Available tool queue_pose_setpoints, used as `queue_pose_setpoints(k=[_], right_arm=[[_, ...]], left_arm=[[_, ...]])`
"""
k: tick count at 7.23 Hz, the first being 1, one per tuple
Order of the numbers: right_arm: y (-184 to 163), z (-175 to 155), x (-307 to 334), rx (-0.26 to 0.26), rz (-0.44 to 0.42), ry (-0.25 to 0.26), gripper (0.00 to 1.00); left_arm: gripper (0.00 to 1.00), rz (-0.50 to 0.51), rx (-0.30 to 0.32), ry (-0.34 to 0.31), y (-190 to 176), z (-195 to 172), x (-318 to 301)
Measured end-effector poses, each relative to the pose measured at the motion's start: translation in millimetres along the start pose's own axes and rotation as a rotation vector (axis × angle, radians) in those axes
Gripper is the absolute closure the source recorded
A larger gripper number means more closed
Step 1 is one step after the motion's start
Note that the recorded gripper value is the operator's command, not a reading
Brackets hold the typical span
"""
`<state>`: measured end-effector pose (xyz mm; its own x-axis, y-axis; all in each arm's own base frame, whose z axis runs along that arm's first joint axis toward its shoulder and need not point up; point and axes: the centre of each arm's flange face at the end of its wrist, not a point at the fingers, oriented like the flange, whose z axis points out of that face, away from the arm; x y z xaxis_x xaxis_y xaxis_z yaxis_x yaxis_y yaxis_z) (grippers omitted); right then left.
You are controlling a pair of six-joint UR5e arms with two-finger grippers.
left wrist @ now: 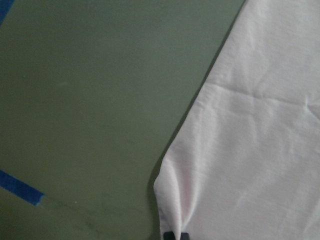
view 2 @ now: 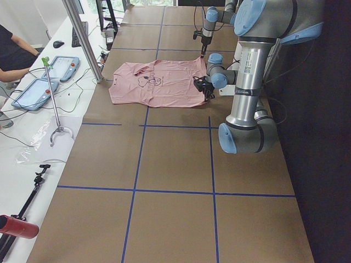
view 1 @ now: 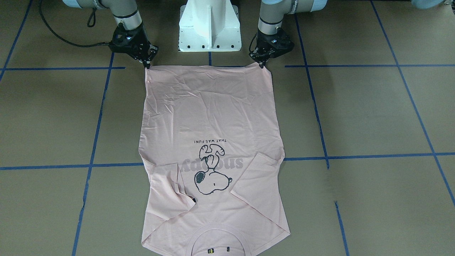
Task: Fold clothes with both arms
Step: 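Lift the hem with both grippers and fold it toward the collar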
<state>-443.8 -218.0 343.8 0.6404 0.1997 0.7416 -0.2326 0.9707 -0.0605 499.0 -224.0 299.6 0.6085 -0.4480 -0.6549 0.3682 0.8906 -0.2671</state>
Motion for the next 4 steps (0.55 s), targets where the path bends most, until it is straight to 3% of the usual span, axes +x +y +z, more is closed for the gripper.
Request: queue_pose_setpoints(k=[2,4], right_arm=[[4,-26,16,-0.053,-0.003,-0.011,1.00],[22,-61,23,-0.199,-0.017,-0.037,1.00]], left_arm=[[1.00,0.006,-0.004,-0.008,6,-34,-2],[1.00,0.041,-0.078,-0.004,37,-80,-11]])
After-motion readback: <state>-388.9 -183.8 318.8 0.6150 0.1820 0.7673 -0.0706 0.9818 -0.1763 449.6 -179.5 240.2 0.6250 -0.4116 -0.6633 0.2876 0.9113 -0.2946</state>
